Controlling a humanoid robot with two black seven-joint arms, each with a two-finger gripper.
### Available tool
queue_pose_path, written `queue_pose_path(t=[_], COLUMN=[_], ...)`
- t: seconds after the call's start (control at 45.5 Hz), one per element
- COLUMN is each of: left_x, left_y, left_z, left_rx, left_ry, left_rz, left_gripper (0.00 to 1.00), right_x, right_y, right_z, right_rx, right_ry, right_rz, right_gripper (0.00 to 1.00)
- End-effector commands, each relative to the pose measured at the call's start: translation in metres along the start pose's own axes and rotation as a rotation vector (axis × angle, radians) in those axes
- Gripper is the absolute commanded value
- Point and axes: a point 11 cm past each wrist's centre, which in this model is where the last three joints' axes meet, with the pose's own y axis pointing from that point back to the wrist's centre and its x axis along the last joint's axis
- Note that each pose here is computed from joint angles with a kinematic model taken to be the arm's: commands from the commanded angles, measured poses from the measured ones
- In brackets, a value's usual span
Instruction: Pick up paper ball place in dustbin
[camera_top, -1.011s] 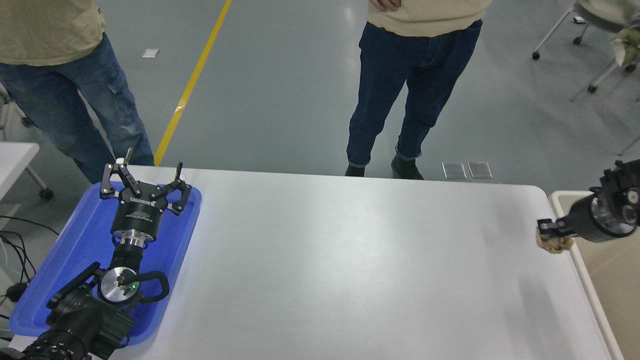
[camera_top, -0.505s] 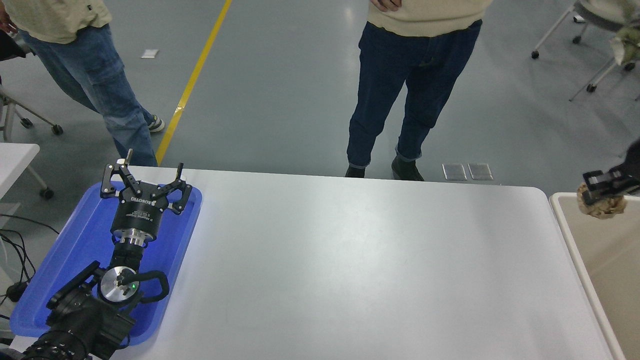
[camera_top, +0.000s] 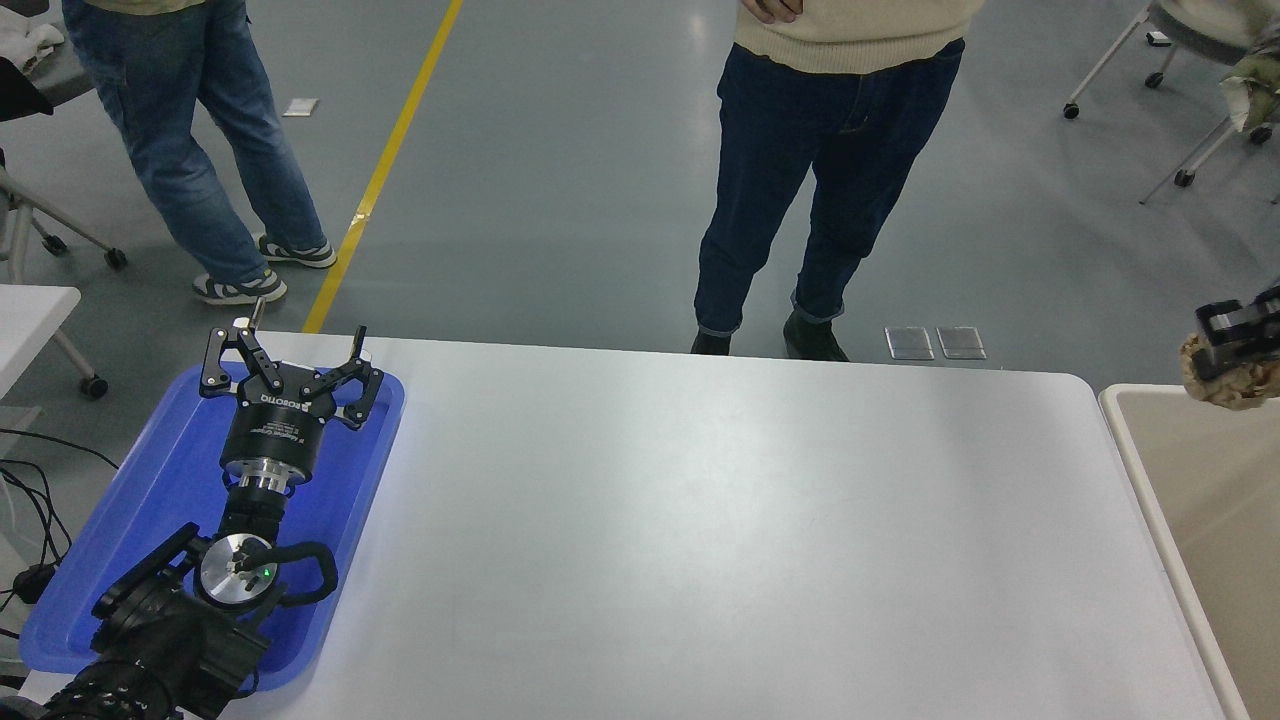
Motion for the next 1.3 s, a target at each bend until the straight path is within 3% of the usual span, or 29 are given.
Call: queue_pose_path(t=[0.0,0.396,0.681,0.945,1.275], left_x=[0.0,0.0,0.0,0.0,0.0], left_y=[0.0,0.0,0.0,0.0,0.0], left_z=[0.0,0.001,0.001,0.001,0.001], left_rx=[0.0,-0.005,-0.005,-0.006,-0.007], left_ry=[0.0,0.002,0.002,0.002,0.002], left_rz=[0.0,0.001,0.001,0.001,0.001], left_gripper=[1.0,1.0,1.0,1.0,1.0], right_x=[-0.008,-0.06,-0.097,-0.121,-0.149], right_y=[-0.013,-0.056,-0.115,-0.177,-0.263], right_z=[0.03,0.161,0.207,0.204,0.149], right_rx=[-0.016,-0.199,-0.277,-0.337,-0.328], right_ry=[-0.09,-0.381,-0.505,-0.479,-0.409], right_rz=[-0.006,-0.028,0.056,0.139,0.222], right_gripper=[0.04,0.05,0.06,0.06,0.07])
